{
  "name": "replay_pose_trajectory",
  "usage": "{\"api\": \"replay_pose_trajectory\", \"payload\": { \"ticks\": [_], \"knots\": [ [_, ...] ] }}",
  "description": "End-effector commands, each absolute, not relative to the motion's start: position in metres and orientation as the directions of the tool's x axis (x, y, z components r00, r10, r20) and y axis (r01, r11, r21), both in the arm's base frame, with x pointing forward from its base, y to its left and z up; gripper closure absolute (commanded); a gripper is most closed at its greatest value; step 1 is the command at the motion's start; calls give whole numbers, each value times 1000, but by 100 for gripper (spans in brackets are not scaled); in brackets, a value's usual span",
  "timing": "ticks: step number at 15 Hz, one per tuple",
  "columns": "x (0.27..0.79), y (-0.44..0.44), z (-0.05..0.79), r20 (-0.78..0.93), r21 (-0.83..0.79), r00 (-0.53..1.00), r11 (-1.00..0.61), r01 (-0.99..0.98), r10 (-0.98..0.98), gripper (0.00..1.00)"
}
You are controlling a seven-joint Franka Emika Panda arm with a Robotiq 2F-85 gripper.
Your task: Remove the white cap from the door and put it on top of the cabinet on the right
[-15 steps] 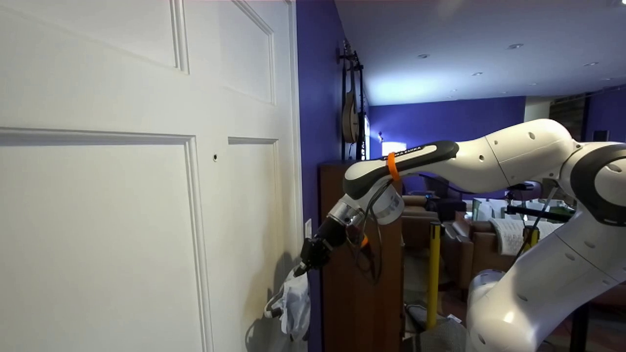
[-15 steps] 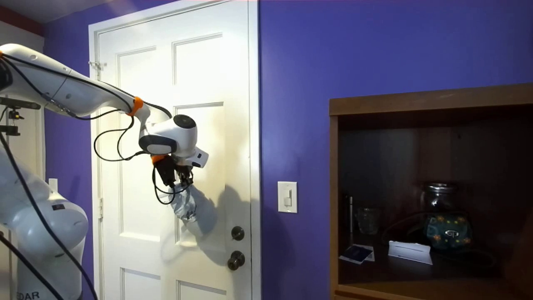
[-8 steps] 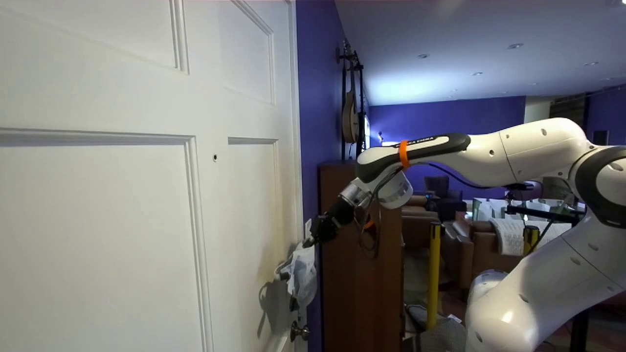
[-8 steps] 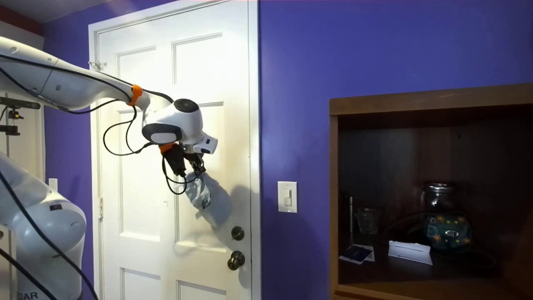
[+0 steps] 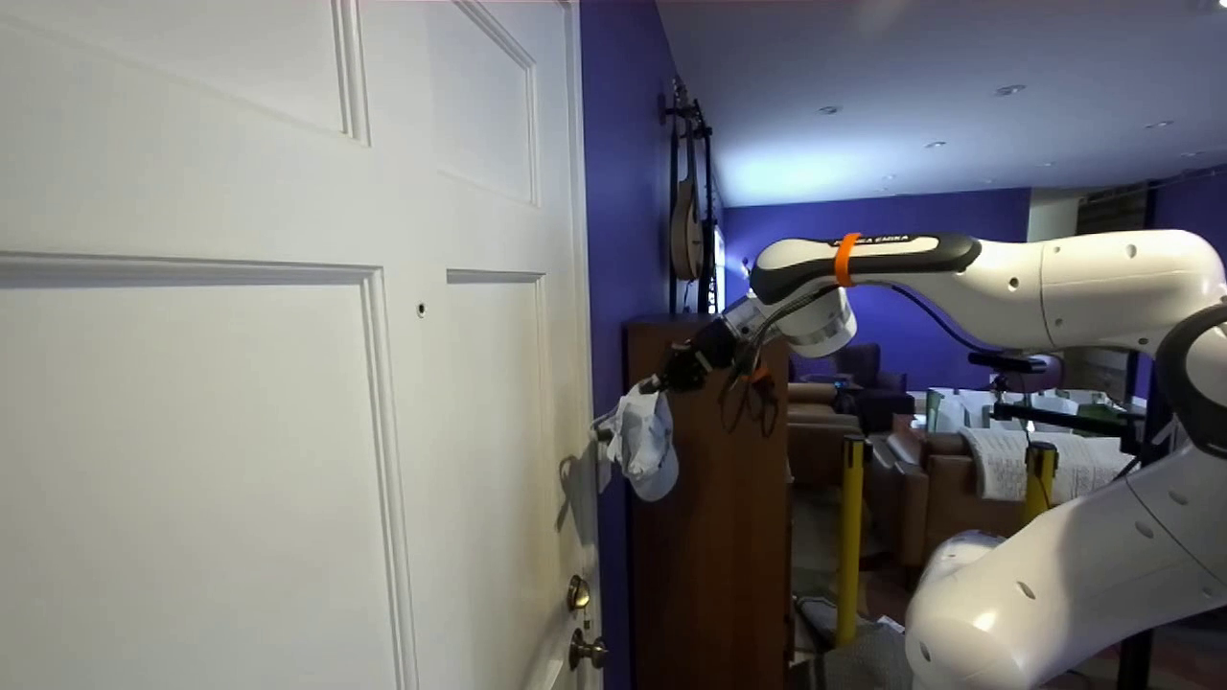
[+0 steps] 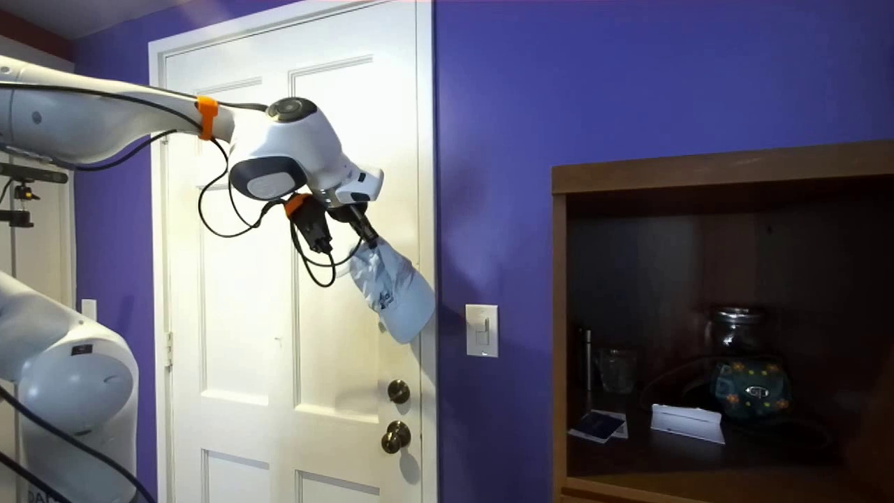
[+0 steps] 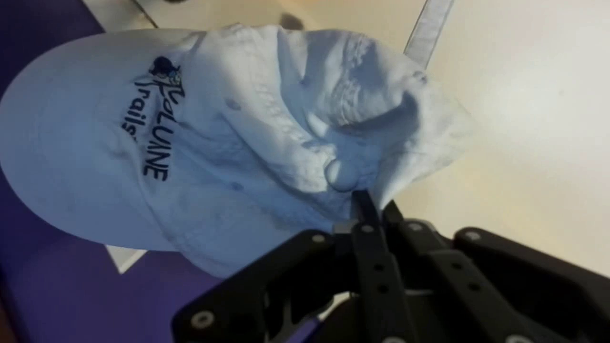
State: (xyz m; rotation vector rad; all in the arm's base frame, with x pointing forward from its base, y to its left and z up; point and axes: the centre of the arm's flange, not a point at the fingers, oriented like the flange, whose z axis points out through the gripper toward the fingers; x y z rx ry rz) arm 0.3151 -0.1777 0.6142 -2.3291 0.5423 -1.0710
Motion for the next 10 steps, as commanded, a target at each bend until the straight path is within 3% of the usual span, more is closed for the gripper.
{"api": "replay_pose_trajectory", "payload": {
  "ticks": [1,8,10],
  "knots": [
    [297,-205,654,636,-618,448,-762,-193,-628,99],
    [287,-255,669,659,-661,216,-691,-291,-721,99],
    [281,-251,663,661,-656,245,-705,-271,-709,96]
  ]
}}
